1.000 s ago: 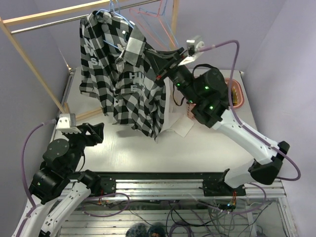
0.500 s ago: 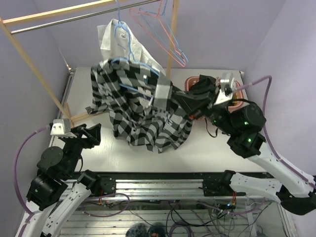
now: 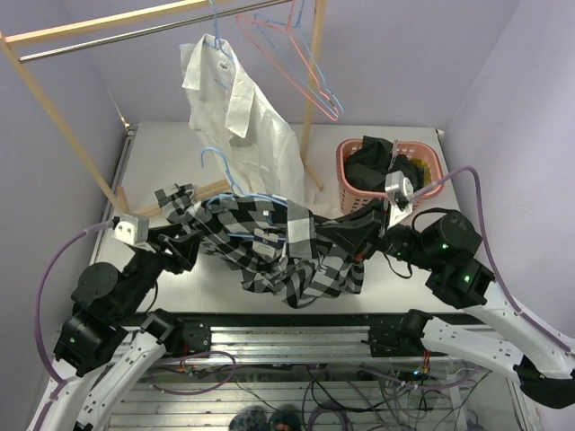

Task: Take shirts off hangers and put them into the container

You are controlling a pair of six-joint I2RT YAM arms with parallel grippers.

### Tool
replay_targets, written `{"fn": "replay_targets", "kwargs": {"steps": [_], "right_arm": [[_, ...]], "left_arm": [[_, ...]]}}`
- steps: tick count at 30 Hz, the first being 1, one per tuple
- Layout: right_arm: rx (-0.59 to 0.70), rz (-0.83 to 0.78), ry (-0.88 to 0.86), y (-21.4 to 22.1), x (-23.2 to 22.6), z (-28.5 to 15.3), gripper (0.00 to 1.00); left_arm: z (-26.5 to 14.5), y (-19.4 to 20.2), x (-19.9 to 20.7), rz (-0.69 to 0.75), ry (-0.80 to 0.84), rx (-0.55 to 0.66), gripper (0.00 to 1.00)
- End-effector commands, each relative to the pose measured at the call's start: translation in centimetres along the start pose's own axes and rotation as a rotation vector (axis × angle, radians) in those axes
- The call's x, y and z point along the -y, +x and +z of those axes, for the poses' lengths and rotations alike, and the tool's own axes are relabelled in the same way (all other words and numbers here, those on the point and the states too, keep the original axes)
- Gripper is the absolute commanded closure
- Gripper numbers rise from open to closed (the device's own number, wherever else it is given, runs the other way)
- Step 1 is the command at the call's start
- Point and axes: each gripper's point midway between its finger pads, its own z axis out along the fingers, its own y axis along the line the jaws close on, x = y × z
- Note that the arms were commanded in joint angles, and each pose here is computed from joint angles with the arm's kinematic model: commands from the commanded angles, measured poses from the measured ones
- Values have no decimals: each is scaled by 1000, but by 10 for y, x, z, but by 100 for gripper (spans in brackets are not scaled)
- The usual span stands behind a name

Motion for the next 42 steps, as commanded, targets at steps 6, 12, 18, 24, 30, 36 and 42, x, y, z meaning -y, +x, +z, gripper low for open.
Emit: {"fn": "replay_targets", "kwargs": {"steps": [6,12,18,24,30,36,42], "right_arm": [[63,10,5,-14,-15,-41,100],[93,15,16,-20,-17,-52,100],[89,64,-78,-17,-34,-49,100],[106,116,-164,-16,-48,-48,100],[92,186,-243,-6,-56,-39,100],[79,259,-299,5,-61,-31,100],[59,253,-230,9,-51,-32,100]], "left_arm": [[11,11,34,45,192,-61,35],[20,27,50,52,281,-148,39],[18,24,48,48,274,-129,41],[13,21,55,60,317,-113,67],[15,25,57,63,328,-135,70],[18,23,45,52,258,-124,64],[20,25,35,54,197,-141,93]]}}
